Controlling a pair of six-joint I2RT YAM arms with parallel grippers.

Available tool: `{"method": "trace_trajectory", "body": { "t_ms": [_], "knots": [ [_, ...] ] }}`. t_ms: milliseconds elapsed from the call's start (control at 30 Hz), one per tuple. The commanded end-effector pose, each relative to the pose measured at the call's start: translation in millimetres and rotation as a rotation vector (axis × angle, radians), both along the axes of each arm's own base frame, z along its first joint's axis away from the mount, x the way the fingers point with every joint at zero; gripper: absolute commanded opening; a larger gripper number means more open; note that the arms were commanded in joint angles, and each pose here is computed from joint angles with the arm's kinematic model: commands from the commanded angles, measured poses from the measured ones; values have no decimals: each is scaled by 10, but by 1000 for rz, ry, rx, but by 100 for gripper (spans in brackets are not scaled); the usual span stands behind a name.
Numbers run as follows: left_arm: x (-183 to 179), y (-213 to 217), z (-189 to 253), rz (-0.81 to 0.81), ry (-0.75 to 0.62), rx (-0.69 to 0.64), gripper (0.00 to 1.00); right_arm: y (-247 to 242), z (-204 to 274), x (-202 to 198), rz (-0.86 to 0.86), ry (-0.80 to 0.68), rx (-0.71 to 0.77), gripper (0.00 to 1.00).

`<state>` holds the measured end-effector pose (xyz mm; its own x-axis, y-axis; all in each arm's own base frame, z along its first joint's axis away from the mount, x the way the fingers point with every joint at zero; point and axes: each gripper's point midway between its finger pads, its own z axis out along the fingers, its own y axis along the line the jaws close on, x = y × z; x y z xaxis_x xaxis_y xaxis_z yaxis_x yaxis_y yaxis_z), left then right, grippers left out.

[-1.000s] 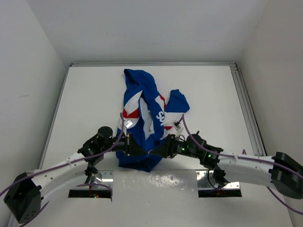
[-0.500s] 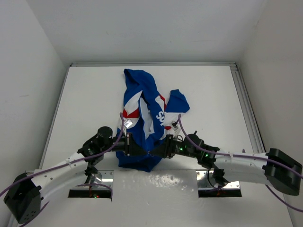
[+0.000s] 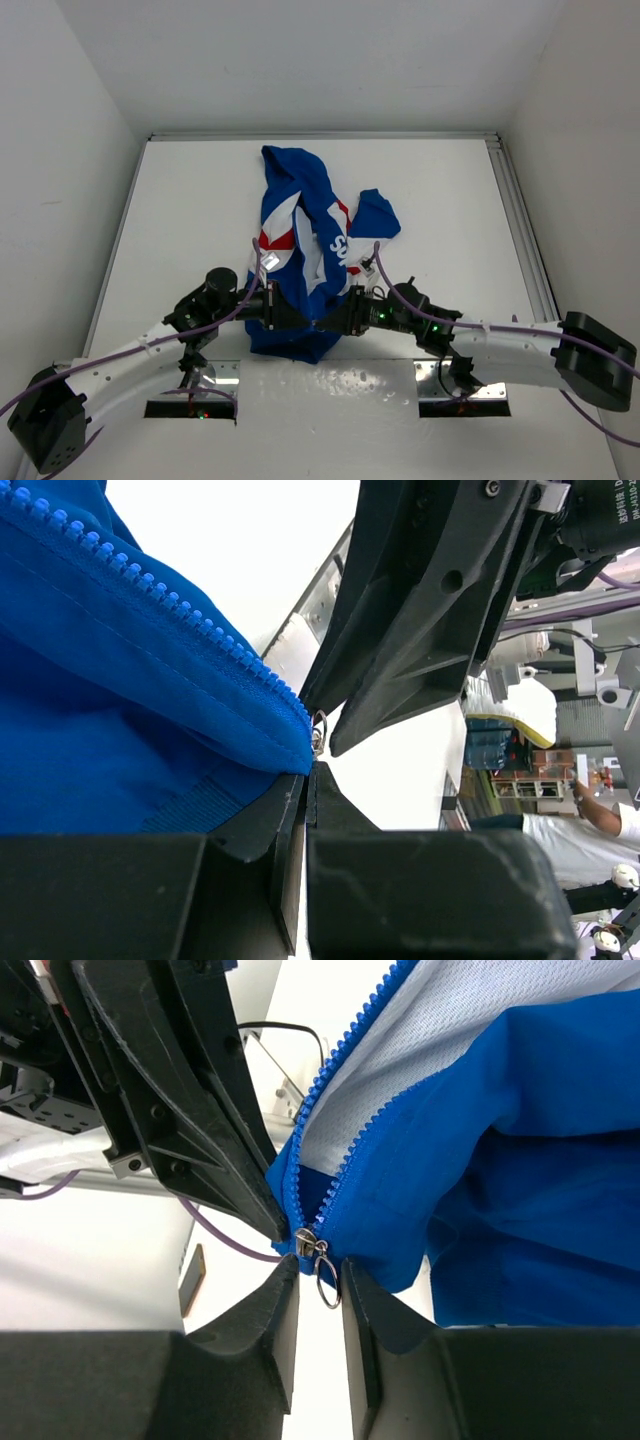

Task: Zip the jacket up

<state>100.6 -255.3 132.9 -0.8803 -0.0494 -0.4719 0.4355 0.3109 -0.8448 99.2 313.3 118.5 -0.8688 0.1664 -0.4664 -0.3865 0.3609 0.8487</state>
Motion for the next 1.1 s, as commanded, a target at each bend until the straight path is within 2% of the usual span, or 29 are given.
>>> {"method": "trace_trajectory", "body": {
  "t_ms": [0,300,567,733,900,1000,1067],
  "knots": [
    [63,-28,170,8,-51,-49,0,78,197,4,24,-28,61,23],
    [61,-30,176,8,-49,-54,0,104,187,-4,33,-15,58,24],
    [64,-31,169,6,-51,-48,0,131,194,-27,54,-16,60,15],
    [45,-22,152,5,-41,-47,0,155,264,3,49,-40,74,1],
    [47,18,84,26,-27,-16,0,162,315,66,32,-77,53,0],
    [40,35,43,27,-22,4,17,162,311,83,26,-83,43,0],
    [23,38,33,29,-15,-10,24,157,295,82,24,-78,38,0]
  ]
}}
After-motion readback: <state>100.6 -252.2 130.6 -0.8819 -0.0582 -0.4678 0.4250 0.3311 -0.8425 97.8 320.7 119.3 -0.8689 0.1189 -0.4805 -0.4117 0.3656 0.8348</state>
